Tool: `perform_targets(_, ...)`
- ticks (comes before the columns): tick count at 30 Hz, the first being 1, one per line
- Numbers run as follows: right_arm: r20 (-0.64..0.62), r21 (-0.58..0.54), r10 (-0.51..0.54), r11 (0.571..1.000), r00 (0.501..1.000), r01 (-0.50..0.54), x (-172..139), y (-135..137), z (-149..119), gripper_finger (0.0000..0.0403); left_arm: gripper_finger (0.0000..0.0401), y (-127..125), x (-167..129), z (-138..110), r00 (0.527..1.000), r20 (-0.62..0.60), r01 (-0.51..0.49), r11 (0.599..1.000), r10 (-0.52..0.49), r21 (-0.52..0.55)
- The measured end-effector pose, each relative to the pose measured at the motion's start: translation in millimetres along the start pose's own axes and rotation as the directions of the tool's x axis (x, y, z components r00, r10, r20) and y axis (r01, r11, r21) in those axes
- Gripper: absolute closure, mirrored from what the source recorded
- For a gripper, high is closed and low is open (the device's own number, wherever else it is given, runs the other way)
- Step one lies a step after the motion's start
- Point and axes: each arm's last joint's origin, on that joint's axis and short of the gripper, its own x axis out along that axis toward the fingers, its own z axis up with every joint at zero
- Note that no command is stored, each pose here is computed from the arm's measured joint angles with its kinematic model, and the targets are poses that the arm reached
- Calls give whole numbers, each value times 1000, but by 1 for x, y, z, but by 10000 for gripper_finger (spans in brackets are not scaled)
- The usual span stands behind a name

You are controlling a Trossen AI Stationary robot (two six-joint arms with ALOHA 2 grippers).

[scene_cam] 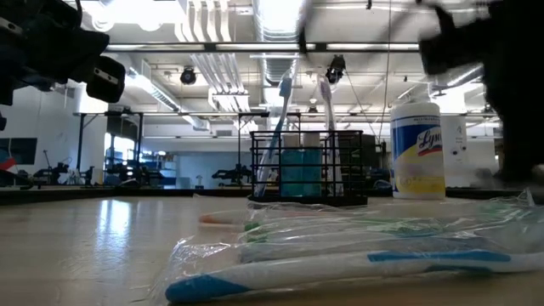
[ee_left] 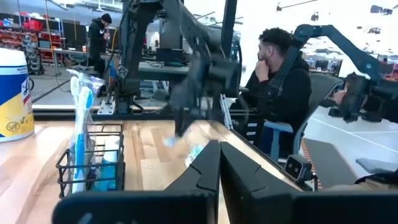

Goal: Pick & Place toothbrushing station
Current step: Put the purple toothbrush into the wire organizer

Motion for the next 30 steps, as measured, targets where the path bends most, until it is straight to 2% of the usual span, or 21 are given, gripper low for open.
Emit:
perform_targets(3, 183, 16, 36, 999, 982, -39, -27, -9, 7, 388, 384, 0, 0, 0, 1000, 0, -2, 1000, 2, 8)
perform_targets(5, 357, 19, 52, 998, 933, -63, -46, -14, 10, 388, 385, 1, 0, 1, 1000, 7, -20, 1000, 20, 11)
perform_targets(7, 547, 14, 83, 994, 833, -108, -70, -22, 17, 389, 387, 1, 0, 1, 999, 16, -45, 999, 44, 12)
perform_targets(9, 669, -6, 91, 993, 738, -117, -89, -31, 24, 389, 390, 2, 0, 2, 997, 32, -67, 998, 66, 16)
perform_targets(12, 785, -38, 69, 997, 615, -64, -106, -41, 37, 389, 394, 3, 0, 3, 993, 39, -111, 994, 110, 14)
perform_targets(14, 846, -58, 44, 998, 531, 11, -115, -46, 44, 389, 394, 4, 0, 3, 990, 44, -136, 991, 135, 14)
perform_targets(16, 883, -74, 25, 994, 469, 85, -118, -53, 50, 389, 393, 4, 0, 4, 987, 48, -156, 988, 155, 13)
perform_targets(18, 898, -100, 36, 987, 439, 125, -111, -64, 54, 389, 390, 5, 0, 5, 983, 59, -174, 985, 173, 14)
perform_targets(20, 898, -208, 151, 974, 414, 95, -101, -76, 61, 390, 385, 5, -1, 5, 980, 62, -190, 982, 189, 14)
perform_targets(22, 889, -356, 325, 934, 324, 41, -94, -89, 67, 390, 383, 5, -1, 5, 979, 64, -198, 980, 196, 24)
perform_targets(25, 862, -485, 471, 874, 185, 37, -84, -112, 71, 390, 385, 5, -1, 5, 979, 68, -199, 978, 195, 65)
perform_targets(27, 828, -552, 539, 832, 153, 53, -77, -130, 73, 390, 389, 5, -1, 6, 978, 74, -199, 977, 194, 76)
perform_targets(30, 788, -610, 599, 791, 141, 47, -60, -154, 73, 390, 394, 5, -1, 7, 978, 82, -199, 977, 193, 79)
